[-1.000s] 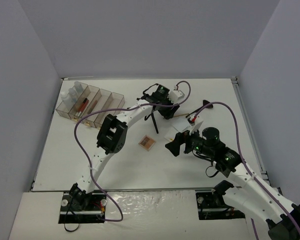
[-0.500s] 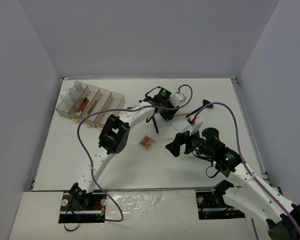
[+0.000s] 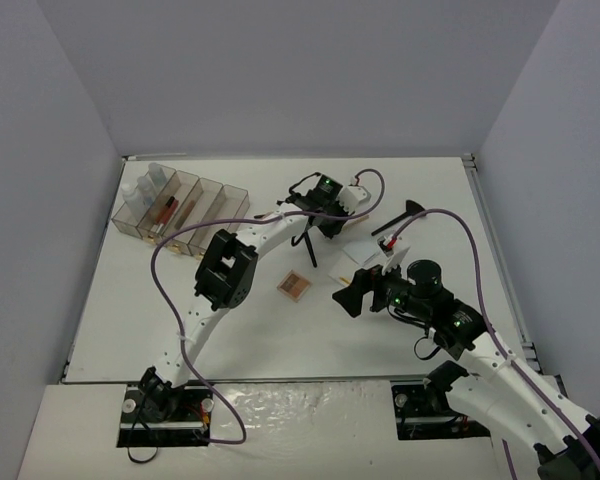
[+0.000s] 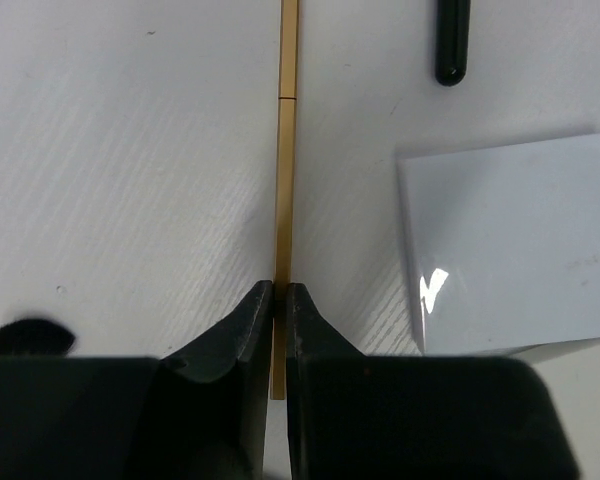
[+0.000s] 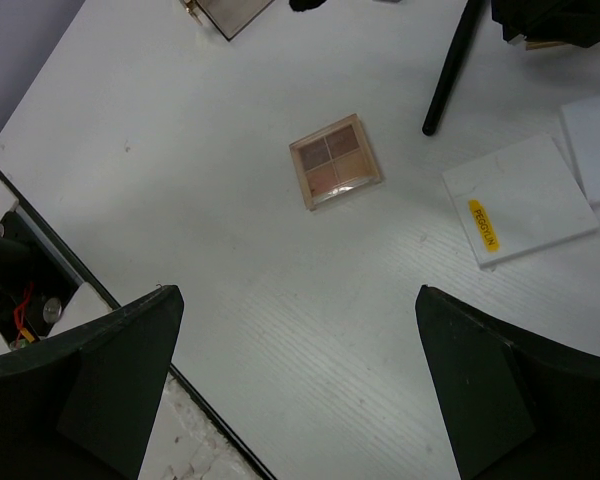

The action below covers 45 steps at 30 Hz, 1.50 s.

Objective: Organize the makeup

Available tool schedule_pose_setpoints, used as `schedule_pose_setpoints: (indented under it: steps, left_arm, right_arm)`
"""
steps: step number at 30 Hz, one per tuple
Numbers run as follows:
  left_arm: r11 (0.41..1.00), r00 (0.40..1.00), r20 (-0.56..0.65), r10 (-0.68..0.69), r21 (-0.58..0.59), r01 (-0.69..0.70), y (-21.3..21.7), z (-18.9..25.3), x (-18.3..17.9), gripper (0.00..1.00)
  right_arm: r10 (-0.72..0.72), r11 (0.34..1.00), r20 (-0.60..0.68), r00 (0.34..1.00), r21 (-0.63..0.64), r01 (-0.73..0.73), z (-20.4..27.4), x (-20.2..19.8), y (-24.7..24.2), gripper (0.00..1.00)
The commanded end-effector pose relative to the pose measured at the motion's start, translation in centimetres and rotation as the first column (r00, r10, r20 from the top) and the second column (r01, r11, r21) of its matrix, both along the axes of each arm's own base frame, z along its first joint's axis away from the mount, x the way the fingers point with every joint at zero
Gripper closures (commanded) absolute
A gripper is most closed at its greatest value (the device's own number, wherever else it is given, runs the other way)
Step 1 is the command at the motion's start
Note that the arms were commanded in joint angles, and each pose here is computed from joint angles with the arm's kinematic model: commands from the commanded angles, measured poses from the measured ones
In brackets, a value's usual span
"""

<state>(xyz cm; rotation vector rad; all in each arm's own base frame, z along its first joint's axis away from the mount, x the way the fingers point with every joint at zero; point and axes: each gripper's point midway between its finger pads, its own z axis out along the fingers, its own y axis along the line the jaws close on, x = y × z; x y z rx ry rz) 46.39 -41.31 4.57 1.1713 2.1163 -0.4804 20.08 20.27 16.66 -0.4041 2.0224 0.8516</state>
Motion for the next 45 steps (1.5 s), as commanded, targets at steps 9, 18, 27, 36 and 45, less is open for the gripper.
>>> schedule_pose_setpoints:
  steps: [9, 18, 27, 36, 45]
  left_arm:
    - [0.887, 0.851, 0.277, 0.446, -0.267, -0.378, 12.5, 22.3, 3.3, 1.0]
    - [0.75, 0.706, 0.261, 0.659, -0.158, -0.642, 31.0, 18.1, 1.5, 1.0]
    - [0.616, 0.573, 0.283, 0.769, -0.089, -0.783, 44.3, 16.4, 1.4, 1.0]
    - [0.618, 0.603, 0.239, 0.761, 0.014, -0.786, 48.1, 12.2, 3.9, 1.0]
    - [0.609, 0.597, 0.188, 0.78, -0.008, -0.793, 47.8, 10.8, 5.2, 0.55]
  right_arm:
    - [0.019, 0.999, 0.09, 0.996, 0.045, -0.023, 2.3, 0.0, 0.3, 0.0]
    - [0.029, 0.999, 0.101, 0.994, 0.019, -0.031, 1.9, 0.2, 0.2, 0.0]
    - [0.04, 0.999, 0.111, 0.993, 0.016, -0.043, 1.8, 0.0, 0.2, 0.0]
    - [0.046, 0.999, 0.115, 0.992, 0.023, -0.049, 1.8, -0.4, 0.1, 0.0]
    - [0.034, 0.999, 0.101, 0.994, 0.02, -0.036, 1.3, -0.4, -0.1, 0.0]
